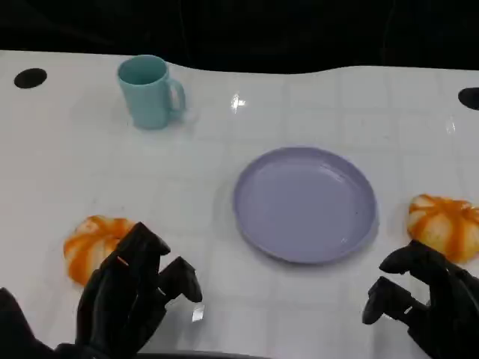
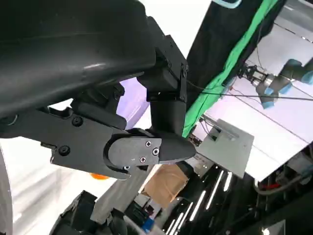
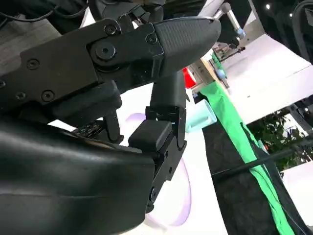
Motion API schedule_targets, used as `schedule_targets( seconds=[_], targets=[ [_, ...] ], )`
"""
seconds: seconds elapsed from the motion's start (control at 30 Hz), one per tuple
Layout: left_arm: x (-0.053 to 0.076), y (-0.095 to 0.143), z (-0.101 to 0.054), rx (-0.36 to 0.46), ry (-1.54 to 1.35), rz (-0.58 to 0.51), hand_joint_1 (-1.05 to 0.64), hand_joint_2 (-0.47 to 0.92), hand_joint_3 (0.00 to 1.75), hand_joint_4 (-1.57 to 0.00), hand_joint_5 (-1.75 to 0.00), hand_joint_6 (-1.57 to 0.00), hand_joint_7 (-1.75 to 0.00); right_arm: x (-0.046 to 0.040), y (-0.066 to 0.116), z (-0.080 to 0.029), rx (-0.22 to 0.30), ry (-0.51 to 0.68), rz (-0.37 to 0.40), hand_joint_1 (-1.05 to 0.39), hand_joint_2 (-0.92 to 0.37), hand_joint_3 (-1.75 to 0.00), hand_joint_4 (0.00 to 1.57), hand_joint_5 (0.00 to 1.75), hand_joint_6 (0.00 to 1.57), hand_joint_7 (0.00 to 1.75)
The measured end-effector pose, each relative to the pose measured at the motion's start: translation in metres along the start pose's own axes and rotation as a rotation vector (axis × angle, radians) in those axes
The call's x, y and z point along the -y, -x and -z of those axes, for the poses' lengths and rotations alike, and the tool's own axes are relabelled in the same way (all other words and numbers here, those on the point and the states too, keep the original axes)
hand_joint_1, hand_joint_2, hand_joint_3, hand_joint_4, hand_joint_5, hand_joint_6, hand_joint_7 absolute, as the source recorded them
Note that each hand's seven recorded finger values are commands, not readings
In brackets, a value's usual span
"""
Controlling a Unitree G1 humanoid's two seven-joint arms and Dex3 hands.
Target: Grasp the bread from the table and place it into the plate.
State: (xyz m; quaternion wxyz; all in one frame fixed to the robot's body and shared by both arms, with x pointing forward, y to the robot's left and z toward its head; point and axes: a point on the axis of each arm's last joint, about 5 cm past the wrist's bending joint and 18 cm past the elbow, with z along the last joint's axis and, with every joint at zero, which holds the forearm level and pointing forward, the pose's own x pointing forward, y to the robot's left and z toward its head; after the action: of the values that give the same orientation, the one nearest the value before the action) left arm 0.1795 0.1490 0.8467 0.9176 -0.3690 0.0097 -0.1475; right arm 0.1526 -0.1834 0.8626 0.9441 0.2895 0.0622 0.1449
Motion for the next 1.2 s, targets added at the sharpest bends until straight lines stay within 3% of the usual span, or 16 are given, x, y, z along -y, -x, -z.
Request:
schedule_targets(
  seconds=[0.03, 0.1, 0.17, 0.27, 0.4, 0.47, 0.57, 0.73, 0.93, 1.2],
  targets=[
    [0.000, 0.000, -0.002, 0.005, -0.040, 0.012, -0.57, 0.92, 0.35, -0.53, -1.56, -0.59, -0.93, 0.0000, 0.000, 0.000, 0.000, 0.000, 0.000, -0.52, -0.92, -0.19, 0.73, 1.56, 0.81, 1.06],
    [0.001, 0.000, -0.005, 0.016, -0.100, 0.029, -0.54, 0.92, 0.25, -0.55, -1.30, -0.69, -0.50, -0.0001, 0.000, 0.000, 0.000, -0.001, 0.002, -0.52, -0.92, -0.19, 0.73, 1.56, 0.82, 1.05],
    [0.003, 0.001, -0.008, 0.027, -0.132, 0.038, -0.53, 0.92, 0.17, -0.58, -1.04, -0.72, -0.23, -0.0007, 0.001, 0.001, 0.000, -0.005, 0.004, -0.51, -0.92, -0.18, 0.73, 1.56, 0.81, 1.05],
    [0.007, 0.004, -0.012, 0.040, -0.265, 0.022, -0.49, 0.92, 0.16, -0.55, -0.86, -0.71, -0.09, -0.0017, 0.000, 0.001, 0.002, -0.012, 0.003, -0.52, -0.92, -0.18, 0.72, 1.57, 0.81, 1.05],
    [0.013, 0.007, -0.023, 0.066, -0.523, 0.029, -0.45, 0.92, 0.18, -0.46, -0.76, -0.64, -0.03, -0.0015, 0.001, 0.001, 0.001, -0.012, 0.005, -0.52, -0.92, -0.18, 0.72, 1.57, 0.81, 1.05],
    [0.016, 0.008, -0.031, 0.056, -0.660, 0.045, -0.41, 0.92, 0.17, -0.36, -0.64, -0.53, -0.01, -0.0015, 0.001, 0.001, 0.001, -0.011, 0.005, -0.52, -0.92, -0.18, 0.73, 1.57, 0.81, 1.05],
    [0.024, 0.009, -0.050, 0.040, -0.906, 0.077, -0.38, 0.92, 0.10, -0.28, -0.50, -0.43, 0.00, -0.0016, 0.001, 0.001, 0.000, -0.010, 0.002, -0.52, -0.92, -0.19, 0.73, 1.56, 0.81, 1.06],
    [0.033, 0.010, -0.069, 0.056, -1.201, 0.080, -0.37, 0.92, 0.08, -0.20, -0.43, -0.36, 0.00, -0.0019, 0.001, 0.001, 0.002, -0.006, -0.002, -0.52, -0.92, -0.20, 0.73, 1.56, 0.81, 1.07],
    [0.039, 0.011, -0.080, 0.077, -1.424, 0.072, -0.43, 0.92, 0.05, -0.16, -0.37, -0.34, 0.00, -0.0018, 0.001, 0.001, 0.002, -0.007, -0.008, -0.53, -0.92, -0.19, 0.73, 1.56, 0.81, 1.07],
    [0.052, 0.015, -0.098, -0.035, -1.997, 0.054, -0.50, 0.92, 0.03, -0.08, -0.23, -0.27, 0.00, -0.0020, 0.001, 0.001, 0.000, -0.008, -0.002, -0.52, -0.92, -0.17, 0.73, 1.55, 0.81, 1.06]
  ],
)
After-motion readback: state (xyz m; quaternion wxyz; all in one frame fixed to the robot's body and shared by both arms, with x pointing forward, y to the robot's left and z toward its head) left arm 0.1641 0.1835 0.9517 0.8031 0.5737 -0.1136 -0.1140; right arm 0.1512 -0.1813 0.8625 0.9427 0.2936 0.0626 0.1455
